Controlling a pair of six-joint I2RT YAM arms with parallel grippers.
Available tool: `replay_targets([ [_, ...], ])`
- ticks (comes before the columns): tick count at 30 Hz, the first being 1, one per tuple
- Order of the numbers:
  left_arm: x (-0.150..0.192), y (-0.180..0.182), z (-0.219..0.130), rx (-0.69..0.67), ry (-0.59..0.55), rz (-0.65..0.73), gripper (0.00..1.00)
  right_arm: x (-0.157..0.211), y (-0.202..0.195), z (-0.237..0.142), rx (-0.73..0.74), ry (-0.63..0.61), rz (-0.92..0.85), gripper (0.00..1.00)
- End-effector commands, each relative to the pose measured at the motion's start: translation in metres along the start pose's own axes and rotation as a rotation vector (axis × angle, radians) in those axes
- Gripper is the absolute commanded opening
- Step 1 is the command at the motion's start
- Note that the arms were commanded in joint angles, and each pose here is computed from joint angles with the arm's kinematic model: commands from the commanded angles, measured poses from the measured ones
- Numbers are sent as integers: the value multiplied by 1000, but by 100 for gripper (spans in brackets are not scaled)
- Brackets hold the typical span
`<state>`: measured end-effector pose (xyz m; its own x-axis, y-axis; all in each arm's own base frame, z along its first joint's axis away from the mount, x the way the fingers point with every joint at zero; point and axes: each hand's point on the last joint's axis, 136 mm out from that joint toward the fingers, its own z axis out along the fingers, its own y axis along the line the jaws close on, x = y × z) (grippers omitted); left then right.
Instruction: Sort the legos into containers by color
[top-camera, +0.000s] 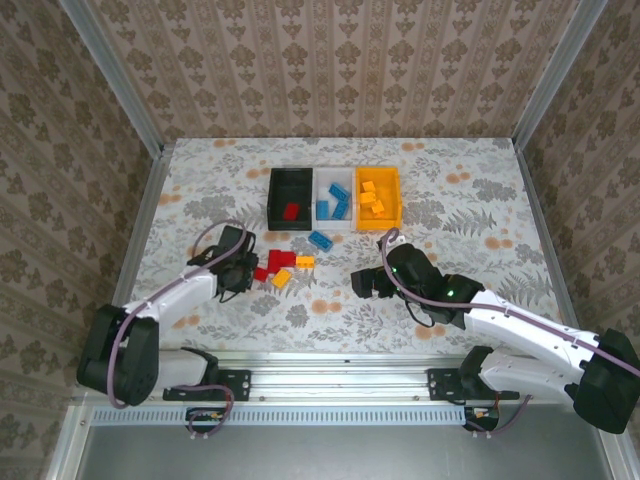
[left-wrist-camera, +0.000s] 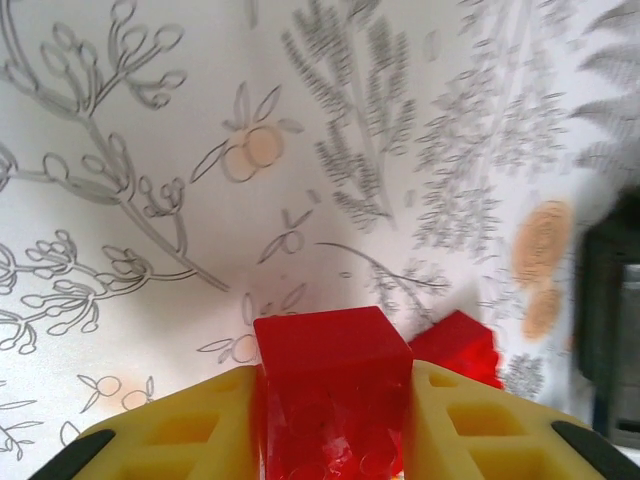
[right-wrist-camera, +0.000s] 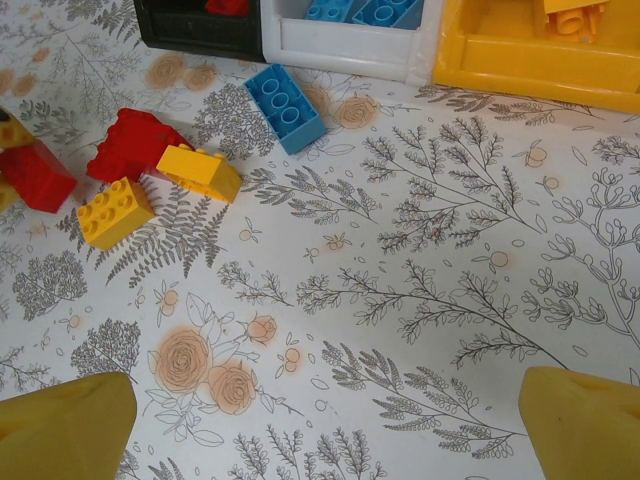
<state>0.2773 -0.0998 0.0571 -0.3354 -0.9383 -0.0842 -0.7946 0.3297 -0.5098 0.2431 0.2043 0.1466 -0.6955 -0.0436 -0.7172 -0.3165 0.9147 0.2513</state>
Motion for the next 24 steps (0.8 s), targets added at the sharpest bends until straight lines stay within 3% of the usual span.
replay_targets([
  [1,-15,-20,-21,41,-73,86,35,3,-6,0,33,0,-8,100],
  [8,-17,-107,-36,121,-96,273,35,2,-6,3,35,-4,-6,100],
  [14,-2,-180,0,171,-53,451,36,3,-8,2,45,-2,-7,100],
  [22,14,-235,37,156,-70,693,40,13,-15,-4,49,1,13,100],
  [24,13,-240,45,126,-85,730,46,14,-17,-4,52,1,14,100],
])
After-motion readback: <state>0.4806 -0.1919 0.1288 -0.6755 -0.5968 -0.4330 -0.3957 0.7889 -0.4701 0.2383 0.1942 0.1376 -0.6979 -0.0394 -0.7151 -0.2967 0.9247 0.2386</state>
